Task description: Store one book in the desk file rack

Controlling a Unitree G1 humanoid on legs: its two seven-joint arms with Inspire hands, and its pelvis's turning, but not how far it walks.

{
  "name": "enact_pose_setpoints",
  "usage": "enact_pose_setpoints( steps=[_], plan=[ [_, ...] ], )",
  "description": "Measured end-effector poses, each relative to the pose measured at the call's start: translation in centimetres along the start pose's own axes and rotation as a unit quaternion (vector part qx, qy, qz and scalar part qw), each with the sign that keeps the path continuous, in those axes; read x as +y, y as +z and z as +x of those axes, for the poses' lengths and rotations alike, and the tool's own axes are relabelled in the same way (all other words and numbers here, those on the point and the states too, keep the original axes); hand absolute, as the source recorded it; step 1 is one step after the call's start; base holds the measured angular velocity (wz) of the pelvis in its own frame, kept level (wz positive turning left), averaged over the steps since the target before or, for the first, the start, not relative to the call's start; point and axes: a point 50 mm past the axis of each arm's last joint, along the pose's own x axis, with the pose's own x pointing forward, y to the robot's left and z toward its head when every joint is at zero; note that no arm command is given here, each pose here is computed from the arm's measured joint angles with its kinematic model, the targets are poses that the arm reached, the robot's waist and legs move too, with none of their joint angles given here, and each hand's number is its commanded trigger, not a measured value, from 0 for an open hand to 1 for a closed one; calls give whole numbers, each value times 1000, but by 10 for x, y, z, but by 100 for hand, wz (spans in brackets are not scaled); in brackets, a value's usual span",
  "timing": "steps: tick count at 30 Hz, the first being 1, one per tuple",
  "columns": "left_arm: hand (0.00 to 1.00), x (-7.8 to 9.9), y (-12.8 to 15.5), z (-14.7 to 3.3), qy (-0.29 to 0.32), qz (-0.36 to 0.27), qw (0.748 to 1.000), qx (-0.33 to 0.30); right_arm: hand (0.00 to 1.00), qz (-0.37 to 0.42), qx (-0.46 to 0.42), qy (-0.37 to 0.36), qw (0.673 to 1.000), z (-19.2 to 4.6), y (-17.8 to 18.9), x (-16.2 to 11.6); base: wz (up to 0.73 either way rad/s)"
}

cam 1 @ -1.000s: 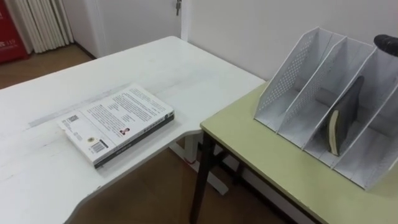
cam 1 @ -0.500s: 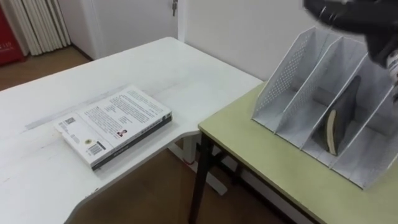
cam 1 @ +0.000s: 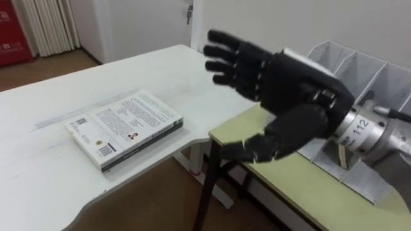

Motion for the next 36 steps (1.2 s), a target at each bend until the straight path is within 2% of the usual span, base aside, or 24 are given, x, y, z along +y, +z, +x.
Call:
enact_pose_setpoints(
  steps=[4, 6, 7, 9, 10, 12, 13, 15, 17, 22, 23, 24, 25, 27, 30, 33, 36],
  plan=[
    [0, 0, 8, 2, 2, 9, 1000, 7, 0, 37, 102, 63, 992, -13, -51, 30, 0],
    [0, -3, 12, 4, -3, 12, 1000, 8, 0, 59, 207, 102, 971, -30, -92, 55, 6],
    [0, -4, 12, 5, -4, 13, 1000, 11, 0, 65, 231, 111, 964, -35, -101, 61, 9],
    [0, -7, 16, 6, -9, 19, 1000, 10, 0, 95, 317, 121, 936, -59, -135, 80, 4],
    [0, -8, 15, 6, -8, 21, 1000, 12, 0, 107, 339, 119, 927, -67, -145, 84, 8],
    [0, -11, 18, 8, -6, 29, 999, 13, 0, 117, 439, 117, 883, -96, -175, 101, 5],
    [0, -11, 17, 9, -5, 29, 999, 15, 0, 122, 462, 117, 870, -105, -183, 104, 0],
    [0, -15, 15, 10, -3, 23, 1000, 17, 0, 142, 553, 106, 814, -140, -209, 117, -2],
    [0, -17, 11, 11, 2, 23, 1000, 20, 0, 135, 592, 76, 791, -159, -216, 114, -4],
    [0, -16, 5, 11, 19, 32, 999, 36, 0, 193, 637, 10, 746, -194, -237, 123, 2],
    [0, -16, 3, 11, 22, 28, 999, 39, 0, 188, 660, -9, 727, -205, -241, 126, 10],
    [0, -17, 3, 11, 25, 22, 999, 41, 0, 145, 716, 7, 683, -221, -247, 136, 13],
    [0, -18, 2, 11, 28, 19, 999, 42, 0, 132, 743, 16, 656, -231, -250, 144, 19],
    [0, -19, -3, 12, 38, 15, 998, 45, 0, 123, 807, 42, 575, -261, -256, 186, 11],
    [0, -22, -6, 13, 44, 2, 998, 44, 0, 179, 821, 28, 541, -275, -259, 233, -2],
    [0, -30, -13, 14, 45, 5, 998, 48, 0, 245, 806, -37, 537, -269, -262, 258, -16],
    [0, -29, -17, 14, 49, 14, 997, 52, 0, 291, 789, -80, 535, -258, -265, 273, -12]
  ],
)
